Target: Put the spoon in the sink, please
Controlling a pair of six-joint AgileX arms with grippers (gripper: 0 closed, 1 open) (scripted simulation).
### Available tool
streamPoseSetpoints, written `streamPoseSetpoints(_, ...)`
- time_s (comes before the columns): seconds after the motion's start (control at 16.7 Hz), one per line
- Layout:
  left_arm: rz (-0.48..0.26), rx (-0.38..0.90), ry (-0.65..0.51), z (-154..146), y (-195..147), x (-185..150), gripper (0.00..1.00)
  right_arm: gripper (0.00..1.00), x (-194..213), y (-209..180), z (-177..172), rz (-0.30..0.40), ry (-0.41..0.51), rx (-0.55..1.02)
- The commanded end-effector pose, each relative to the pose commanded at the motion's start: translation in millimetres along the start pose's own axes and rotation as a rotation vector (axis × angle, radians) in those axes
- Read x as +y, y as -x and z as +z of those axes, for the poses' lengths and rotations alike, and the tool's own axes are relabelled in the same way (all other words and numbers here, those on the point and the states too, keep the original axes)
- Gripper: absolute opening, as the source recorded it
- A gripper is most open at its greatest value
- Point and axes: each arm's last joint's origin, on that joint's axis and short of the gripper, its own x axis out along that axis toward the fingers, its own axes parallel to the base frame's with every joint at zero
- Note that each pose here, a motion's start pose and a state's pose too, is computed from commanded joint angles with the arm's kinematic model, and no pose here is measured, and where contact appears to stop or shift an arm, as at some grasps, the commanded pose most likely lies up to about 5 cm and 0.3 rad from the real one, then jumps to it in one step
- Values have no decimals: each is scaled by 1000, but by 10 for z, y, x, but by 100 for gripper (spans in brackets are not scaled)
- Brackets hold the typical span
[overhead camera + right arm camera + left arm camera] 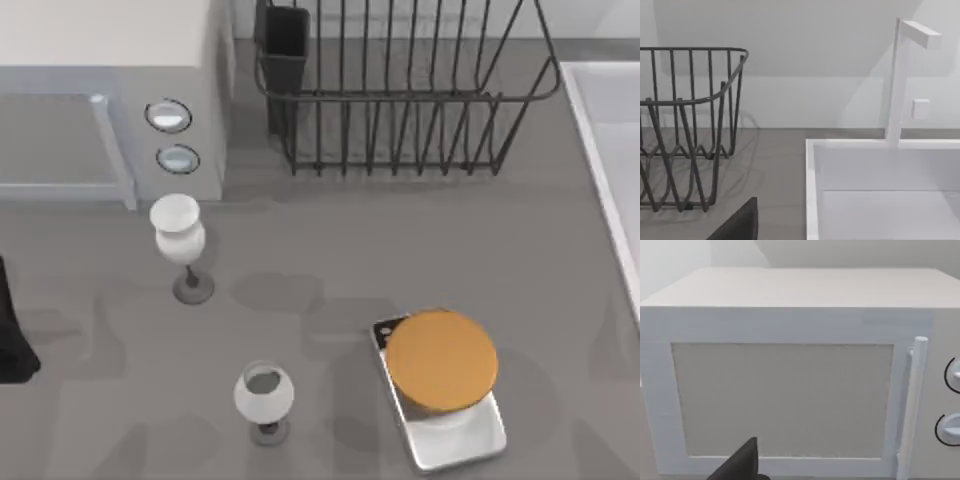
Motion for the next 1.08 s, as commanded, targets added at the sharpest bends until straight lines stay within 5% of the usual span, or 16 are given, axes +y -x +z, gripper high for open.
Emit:
streamPoseSetpoints(0.36,0,0,0,0,0,0,100,100,-60,-17,121,-52,86,124)
streamPoseSetpoints(0.66,0,0,0,0,0,0,100,100,-242,-187,312,-101,261,565)
streamPoseSetpoints(1.08,0,0,0,0,0,0,100,100,-719,-607,335,77,322,1289)
